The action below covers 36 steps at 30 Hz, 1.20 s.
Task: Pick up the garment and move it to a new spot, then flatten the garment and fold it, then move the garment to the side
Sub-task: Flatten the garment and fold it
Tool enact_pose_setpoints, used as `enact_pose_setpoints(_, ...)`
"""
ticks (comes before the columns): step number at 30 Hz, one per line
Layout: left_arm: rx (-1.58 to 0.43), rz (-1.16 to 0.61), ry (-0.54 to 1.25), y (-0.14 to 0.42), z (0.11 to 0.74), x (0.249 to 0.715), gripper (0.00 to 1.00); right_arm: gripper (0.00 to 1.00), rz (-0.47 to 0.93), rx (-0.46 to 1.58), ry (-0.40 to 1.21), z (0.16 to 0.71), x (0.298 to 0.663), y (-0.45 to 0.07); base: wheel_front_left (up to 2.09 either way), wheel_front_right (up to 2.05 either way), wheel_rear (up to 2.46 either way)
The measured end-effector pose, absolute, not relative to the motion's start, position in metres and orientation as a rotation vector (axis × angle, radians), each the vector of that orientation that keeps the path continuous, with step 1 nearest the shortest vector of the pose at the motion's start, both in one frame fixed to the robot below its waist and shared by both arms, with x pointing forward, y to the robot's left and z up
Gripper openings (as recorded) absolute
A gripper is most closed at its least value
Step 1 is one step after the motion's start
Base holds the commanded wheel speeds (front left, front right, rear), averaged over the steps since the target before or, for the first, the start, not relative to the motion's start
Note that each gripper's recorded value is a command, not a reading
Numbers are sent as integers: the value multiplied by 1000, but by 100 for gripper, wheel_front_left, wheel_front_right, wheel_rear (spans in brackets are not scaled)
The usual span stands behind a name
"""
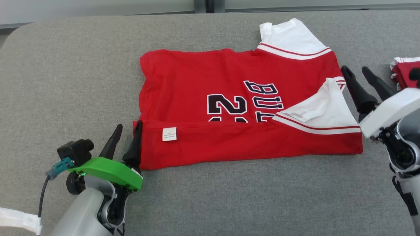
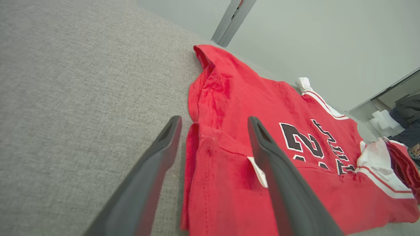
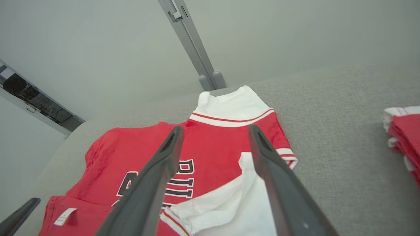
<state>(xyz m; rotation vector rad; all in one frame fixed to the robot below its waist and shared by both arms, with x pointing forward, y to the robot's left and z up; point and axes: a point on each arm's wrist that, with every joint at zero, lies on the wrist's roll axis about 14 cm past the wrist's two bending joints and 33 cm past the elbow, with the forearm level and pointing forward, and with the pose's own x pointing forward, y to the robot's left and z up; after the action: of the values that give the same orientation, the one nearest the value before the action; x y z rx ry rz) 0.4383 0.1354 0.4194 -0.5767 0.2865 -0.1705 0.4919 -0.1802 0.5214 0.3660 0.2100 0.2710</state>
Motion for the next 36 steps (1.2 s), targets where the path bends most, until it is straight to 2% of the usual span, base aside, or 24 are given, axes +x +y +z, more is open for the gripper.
enact_pose_setpoints(7,-414,-180,270,133,419,409,100,100,168,159,376,475,451,-223,0,0,0)
enact_pose_setpoints(14,-291,-196,356,124,390,390,100,100,110,148,514,439,422,-227,0,0,0)
enact_pose_setpoints(22,-246,-187,394,119,376,407,100,100,99,186,658,399,414,-214,0,0,0)
enact_pose_setpoints(35,-177,-182,473,119,353,422,100,100,89,140,766,366,421,-210,0,0,0)
enact_pose_setpoints(36,-175,-185,480,118,352,422,49,97,91,141,771,365,421,-208,0,0,0)
